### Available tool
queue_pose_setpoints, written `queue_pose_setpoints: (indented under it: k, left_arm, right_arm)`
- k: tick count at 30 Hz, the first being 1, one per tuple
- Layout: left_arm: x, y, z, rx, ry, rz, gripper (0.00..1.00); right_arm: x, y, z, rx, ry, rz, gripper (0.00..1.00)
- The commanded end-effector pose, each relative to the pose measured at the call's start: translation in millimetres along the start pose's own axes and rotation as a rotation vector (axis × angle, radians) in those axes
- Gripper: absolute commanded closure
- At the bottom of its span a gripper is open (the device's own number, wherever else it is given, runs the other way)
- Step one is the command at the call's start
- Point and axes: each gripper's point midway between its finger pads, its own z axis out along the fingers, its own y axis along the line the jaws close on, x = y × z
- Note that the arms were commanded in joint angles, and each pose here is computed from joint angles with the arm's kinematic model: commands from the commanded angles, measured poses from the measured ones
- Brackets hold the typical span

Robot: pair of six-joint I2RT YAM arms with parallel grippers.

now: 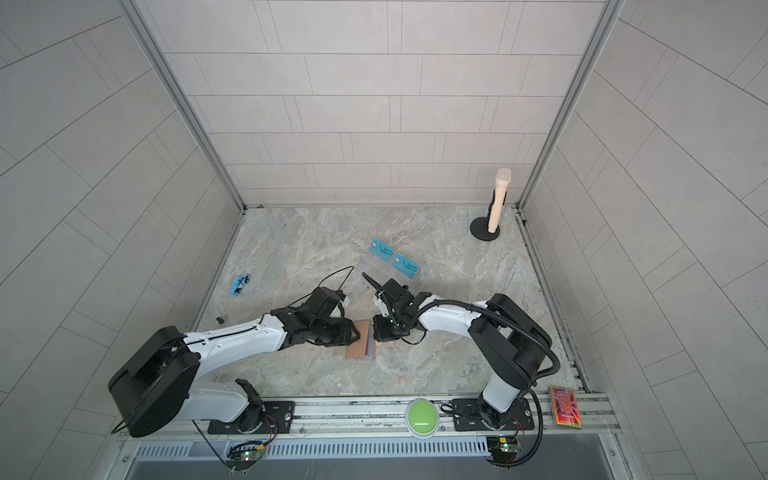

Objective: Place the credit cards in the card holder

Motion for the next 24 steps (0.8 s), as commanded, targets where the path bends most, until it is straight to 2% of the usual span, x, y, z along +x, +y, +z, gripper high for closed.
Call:
queue_pose_setpoints:
  k: [1,6,15,24]
  left_arm:
    - [-3.7,-2.3,4.7,-0.010,-0.020,-0.058,0.58]
    - [-0.2,-8.1,13.4,-0.047,0.011,-0.051,0.58]
    - [11.2,8.3,25.1,-0.112,0.039,-0.095,0.58]
    - [8.5,-1.9,10.7,-0.074,0.017,-0.085,0.57]
  right_arm:
    - [-5.2,15.9,-16.8,-0.044,-0.045,-0.019,0.85]
    - [-0.2,23.3,-11.3,-0.072,-0.016,-0.027,0.83]
    - [7.8,10.1,8.9,-0.039,0.020,0.015,0.84]
    - [19.3,-12.1,21.8,0.047,0.068,0.017,0.86]
